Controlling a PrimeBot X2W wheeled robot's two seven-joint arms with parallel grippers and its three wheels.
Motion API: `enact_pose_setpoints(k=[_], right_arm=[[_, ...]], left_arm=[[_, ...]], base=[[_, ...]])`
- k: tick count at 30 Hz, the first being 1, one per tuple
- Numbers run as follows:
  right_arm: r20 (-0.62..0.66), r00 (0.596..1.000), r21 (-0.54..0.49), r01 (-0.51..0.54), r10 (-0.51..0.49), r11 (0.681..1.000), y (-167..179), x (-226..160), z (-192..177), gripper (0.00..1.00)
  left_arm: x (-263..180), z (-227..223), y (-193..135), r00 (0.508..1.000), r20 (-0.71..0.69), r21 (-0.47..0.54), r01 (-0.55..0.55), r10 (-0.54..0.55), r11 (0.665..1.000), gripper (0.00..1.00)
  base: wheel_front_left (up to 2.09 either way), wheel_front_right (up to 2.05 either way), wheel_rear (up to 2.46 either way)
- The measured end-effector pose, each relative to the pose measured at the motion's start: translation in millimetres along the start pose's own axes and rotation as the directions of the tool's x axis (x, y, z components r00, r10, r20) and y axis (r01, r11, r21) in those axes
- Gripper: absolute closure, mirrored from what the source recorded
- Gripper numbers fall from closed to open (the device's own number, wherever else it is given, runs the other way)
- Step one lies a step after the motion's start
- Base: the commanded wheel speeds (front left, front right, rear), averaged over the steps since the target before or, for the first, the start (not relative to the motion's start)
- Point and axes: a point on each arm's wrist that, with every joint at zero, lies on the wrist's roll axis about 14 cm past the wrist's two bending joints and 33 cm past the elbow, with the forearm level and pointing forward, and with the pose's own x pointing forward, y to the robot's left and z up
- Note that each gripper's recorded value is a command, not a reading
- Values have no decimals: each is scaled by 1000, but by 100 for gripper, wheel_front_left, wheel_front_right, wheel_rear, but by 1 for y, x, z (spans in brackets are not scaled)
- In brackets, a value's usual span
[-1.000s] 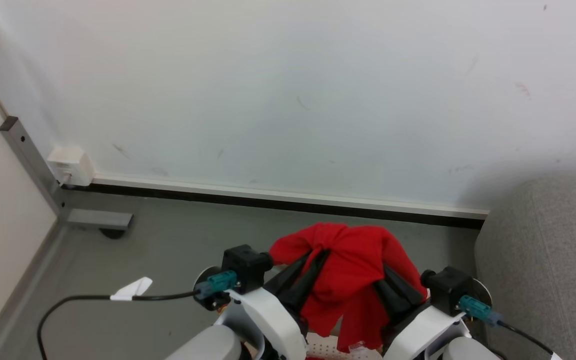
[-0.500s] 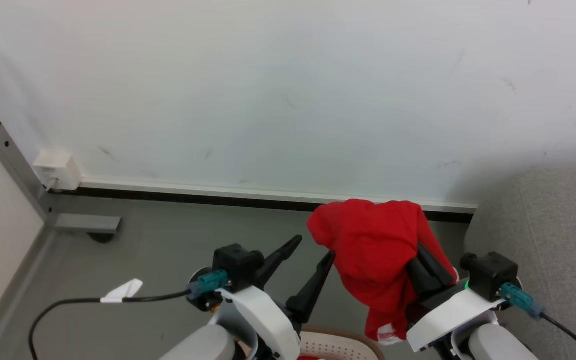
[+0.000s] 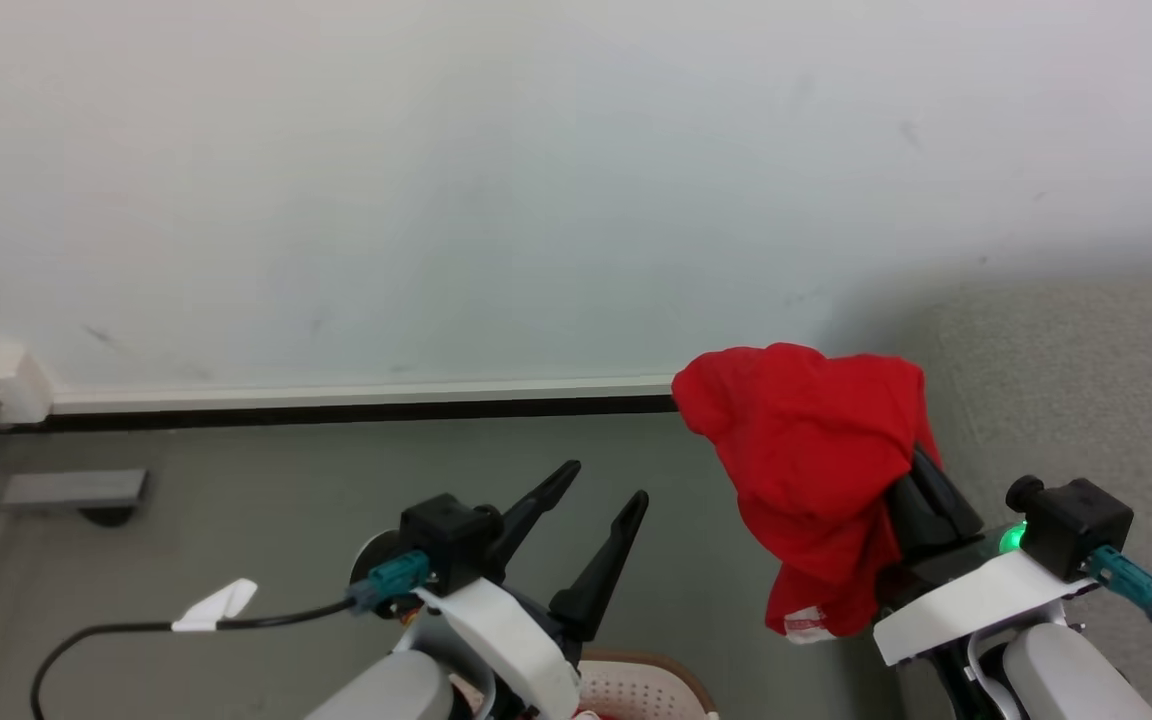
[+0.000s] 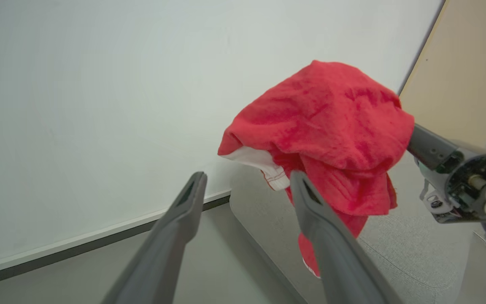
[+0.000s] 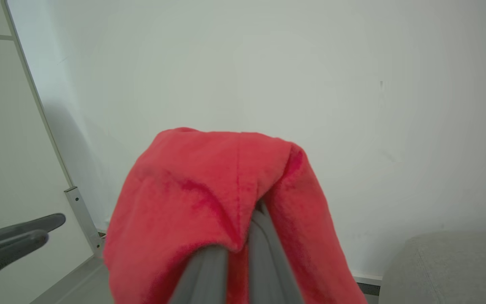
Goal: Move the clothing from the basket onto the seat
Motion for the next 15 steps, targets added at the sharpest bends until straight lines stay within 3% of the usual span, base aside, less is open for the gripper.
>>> enact_pose_setpoints(k=[8,15], right_arm=[[57,992,-39,118,-116,992,-40,-27,25,100],[116,965,-75,245,-235,967,-77,-62,50,100]], left_arm=[[22,-13,-26,995,-13,-13,97,-97,995,0],[40,-24,-57,979,-31,-36,202,-203,979,0]], base=[[0,0,0],[0,0,0]])
